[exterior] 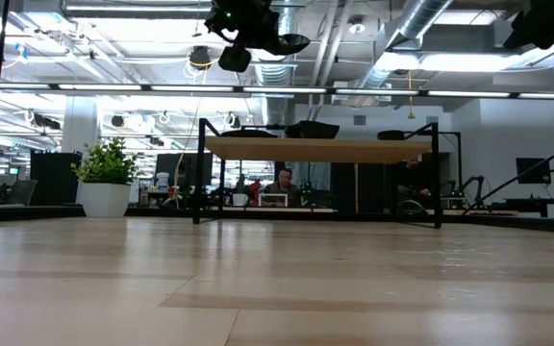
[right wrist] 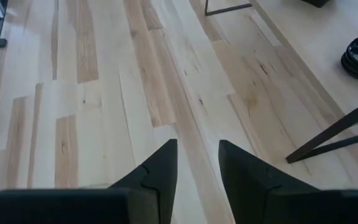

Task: Pick & Place Mini shaped plates
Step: Stack the black plate on top of the black plate on the shelf

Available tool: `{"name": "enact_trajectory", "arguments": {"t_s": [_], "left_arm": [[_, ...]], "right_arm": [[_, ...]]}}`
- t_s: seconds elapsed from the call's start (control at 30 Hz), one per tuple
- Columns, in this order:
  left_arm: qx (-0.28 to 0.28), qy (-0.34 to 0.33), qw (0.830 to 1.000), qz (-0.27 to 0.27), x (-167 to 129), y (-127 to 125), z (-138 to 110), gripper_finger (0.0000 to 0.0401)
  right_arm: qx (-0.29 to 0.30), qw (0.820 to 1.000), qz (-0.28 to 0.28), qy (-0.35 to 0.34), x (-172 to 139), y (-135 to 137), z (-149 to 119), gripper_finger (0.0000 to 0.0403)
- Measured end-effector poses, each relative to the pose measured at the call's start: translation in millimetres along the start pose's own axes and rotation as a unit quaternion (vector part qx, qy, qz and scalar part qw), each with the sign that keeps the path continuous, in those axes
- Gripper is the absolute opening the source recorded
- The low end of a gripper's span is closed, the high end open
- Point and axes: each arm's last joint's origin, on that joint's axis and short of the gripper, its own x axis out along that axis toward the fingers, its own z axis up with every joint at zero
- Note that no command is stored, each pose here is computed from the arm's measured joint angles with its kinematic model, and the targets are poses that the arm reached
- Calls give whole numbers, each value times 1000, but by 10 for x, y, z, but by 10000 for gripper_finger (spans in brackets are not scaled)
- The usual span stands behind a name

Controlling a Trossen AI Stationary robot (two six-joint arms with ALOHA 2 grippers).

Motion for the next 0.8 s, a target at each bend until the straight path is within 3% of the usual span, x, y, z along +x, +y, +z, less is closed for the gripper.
{"name": "enact_trajectory", "arguments": {"t_s": [0.17, 0.37, 0.8], "left_arm": [[-15, -6, 1000, -10, 1, -29, 8, 7], [-34, -62, 997, -5, -48, -37, 12, 8], [-105, -51, 993, -18, -59, -91, 97, 8]], "right_arm": [[0, 1000, 1, 1, 0, 0, 0, 113], [0, 1000, 2, 2, 0, 1, -1, 113], [9, 1000, 2, 2, 0, 1, -1, 113]]}}
